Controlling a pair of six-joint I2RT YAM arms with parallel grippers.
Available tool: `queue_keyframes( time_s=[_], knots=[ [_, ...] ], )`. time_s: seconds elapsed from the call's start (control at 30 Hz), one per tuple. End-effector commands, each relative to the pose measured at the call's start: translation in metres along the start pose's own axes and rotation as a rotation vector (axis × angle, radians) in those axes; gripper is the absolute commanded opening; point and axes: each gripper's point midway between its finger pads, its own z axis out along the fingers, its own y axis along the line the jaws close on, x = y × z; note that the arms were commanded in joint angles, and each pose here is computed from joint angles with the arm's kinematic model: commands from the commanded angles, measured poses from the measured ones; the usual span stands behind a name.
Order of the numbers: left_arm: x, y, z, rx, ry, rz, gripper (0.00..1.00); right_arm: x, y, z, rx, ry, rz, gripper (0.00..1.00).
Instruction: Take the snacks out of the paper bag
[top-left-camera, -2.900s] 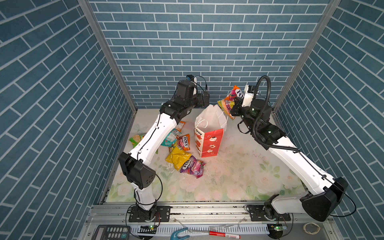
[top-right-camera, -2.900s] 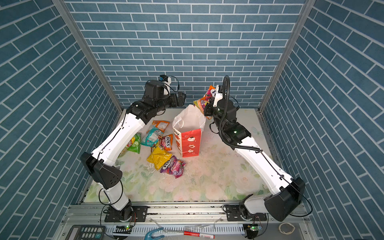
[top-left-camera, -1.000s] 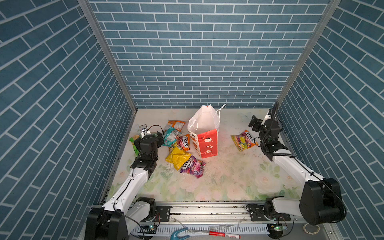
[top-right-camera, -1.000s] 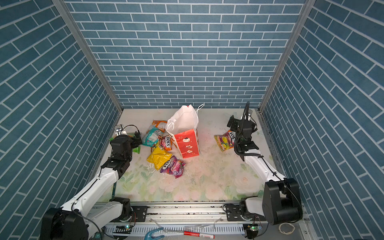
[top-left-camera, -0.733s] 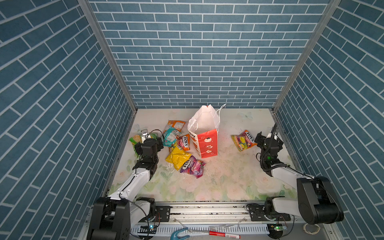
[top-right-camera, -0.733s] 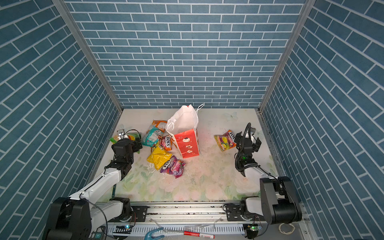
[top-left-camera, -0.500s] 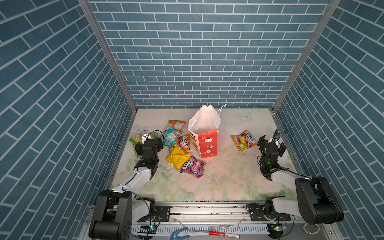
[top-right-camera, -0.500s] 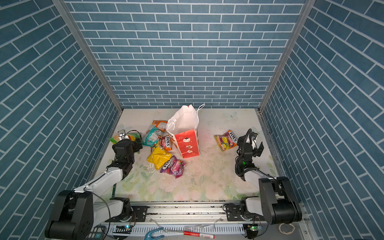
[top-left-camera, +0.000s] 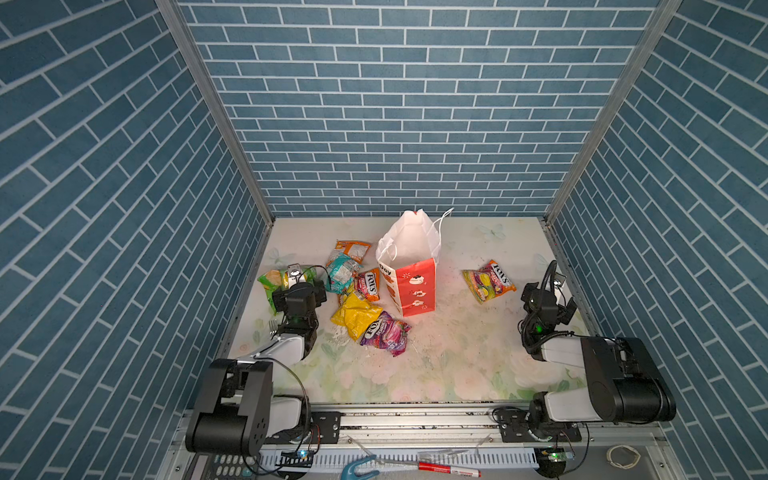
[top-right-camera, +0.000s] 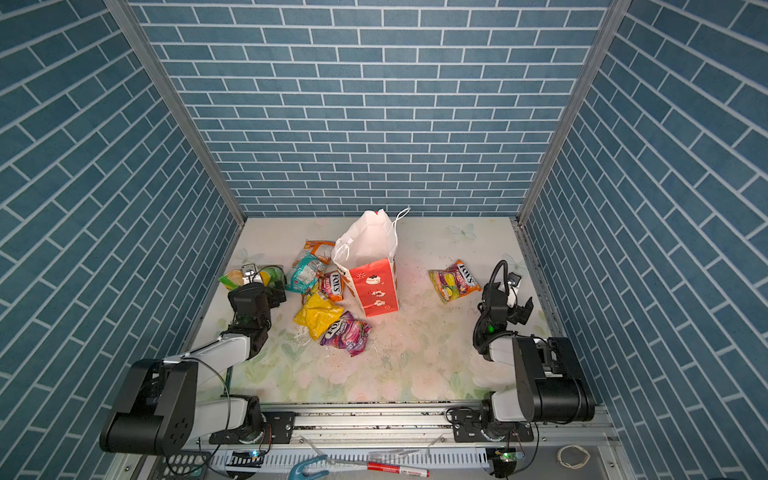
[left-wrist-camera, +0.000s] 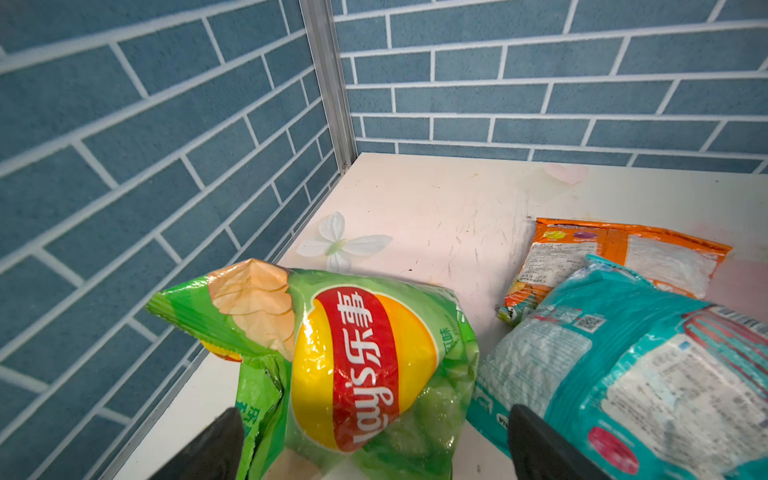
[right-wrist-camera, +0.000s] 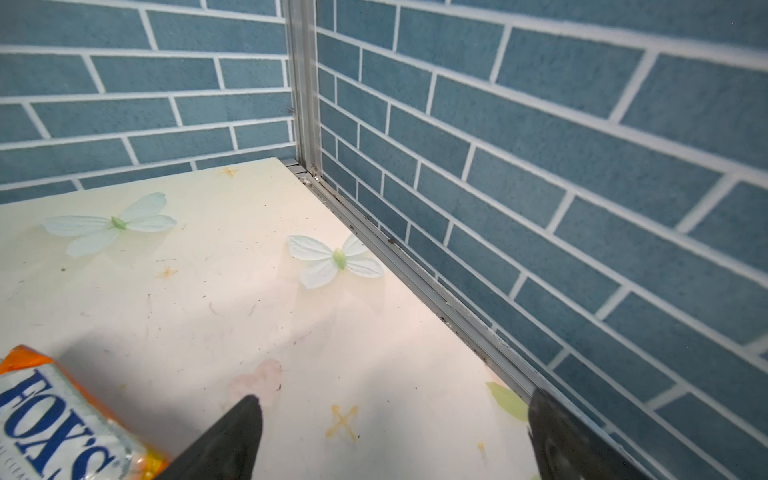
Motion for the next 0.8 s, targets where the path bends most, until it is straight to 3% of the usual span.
queue_keyframes(
  time_s=[0.0,0.4,0.57,0.77],
  knots=[
    [-0.015,0.0,0.001,0.005,-0.092,-0.001,1.0,-0.002,-0.006,0.003,0.004,0.006,0.078,0.99],
    [-0.002,-0.002,0.022,-0.039,-0.009,0.02,1.0,0.001,0.0,0.008,-0.067,0.027,0.087,0.99],
    [-0.001,-0.011,0.03,-0.012,0.035,0.054,1.0,0.001,0.018,0.01,-0.155,0.037,0.038,0.99],
    [-0.001,-0.016,0.032,0.005,0.045,0.071,1.0,0.01,0.062,0.012,-0.371,0.087,-0.063,0.99]
  ],
)
